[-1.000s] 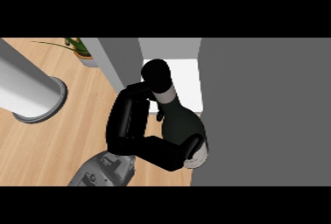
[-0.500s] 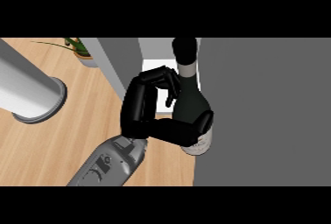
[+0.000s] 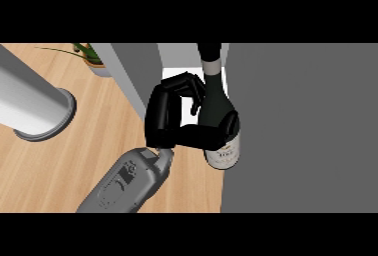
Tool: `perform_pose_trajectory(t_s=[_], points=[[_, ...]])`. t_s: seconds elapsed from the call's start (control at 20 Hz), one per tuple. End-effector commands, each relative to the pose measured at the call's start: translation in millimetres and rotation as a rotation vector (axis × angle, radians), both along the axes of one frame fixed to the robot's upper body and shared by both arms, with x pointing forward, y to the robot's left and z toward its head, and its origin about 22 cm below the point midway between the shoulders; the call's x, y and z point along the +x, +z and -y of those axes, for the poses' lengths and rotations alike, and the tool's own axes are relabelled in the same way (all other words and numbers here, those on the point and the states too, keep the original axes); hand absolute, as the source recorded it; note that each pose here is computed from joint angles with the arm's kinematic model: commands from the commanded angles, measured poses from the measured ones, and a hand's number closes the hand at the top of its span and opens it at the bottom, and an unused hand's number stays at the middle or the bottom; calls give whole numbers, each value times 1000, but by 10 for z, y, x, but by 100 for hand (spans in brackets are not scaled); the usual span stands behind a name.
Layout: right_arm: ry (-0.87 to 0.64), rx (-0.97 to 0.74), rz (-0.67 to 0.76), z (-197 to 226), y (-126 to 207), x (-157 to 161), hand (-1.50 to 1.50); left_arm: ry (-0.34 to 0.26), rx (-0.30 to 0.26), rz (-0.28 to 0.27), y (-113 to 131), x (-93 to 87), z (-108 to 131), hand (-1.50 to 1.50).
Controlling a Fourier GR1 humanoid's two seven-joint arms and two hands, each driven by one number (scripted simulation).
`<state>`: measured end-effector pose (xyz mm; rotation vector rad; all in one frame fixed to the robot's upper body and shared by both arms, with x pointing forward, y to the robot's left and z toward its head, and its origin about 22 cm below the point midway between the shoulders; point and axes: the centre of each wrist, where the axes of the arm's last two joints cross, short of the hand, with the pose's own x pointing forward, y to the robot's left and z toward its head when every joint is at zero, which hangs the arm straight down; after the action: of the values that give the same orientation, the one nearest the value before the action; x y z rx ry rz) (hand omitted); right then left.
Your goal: Pick up the wine, place it into the cabinet and close the cabinet
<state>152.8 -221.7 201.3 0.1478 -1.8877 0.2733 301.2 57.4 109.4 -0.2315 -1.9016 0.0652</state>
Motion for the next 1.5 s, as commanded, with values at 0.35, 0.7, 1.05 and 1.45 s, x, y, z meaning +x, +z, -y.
perform_pose_trajectory(t_s=[0.35, 0.7, 1.05, 1.45], points=[[33, 12, 52, 123, 216, -244, -150, 39, 21, -32, -339, 139, 20, 150], [29, 28, 40, 117, 88, -256, -150, 96, 121, -3, -719, 23, 71, 150], [17, 32, 49, 194, 15, -203, -150, 150, 113, 21, -670, 374, -108, 150], [23, 63, 50, 105, 55, -94, -150, 170, 79, 3, -830, 552, -264, 150]])
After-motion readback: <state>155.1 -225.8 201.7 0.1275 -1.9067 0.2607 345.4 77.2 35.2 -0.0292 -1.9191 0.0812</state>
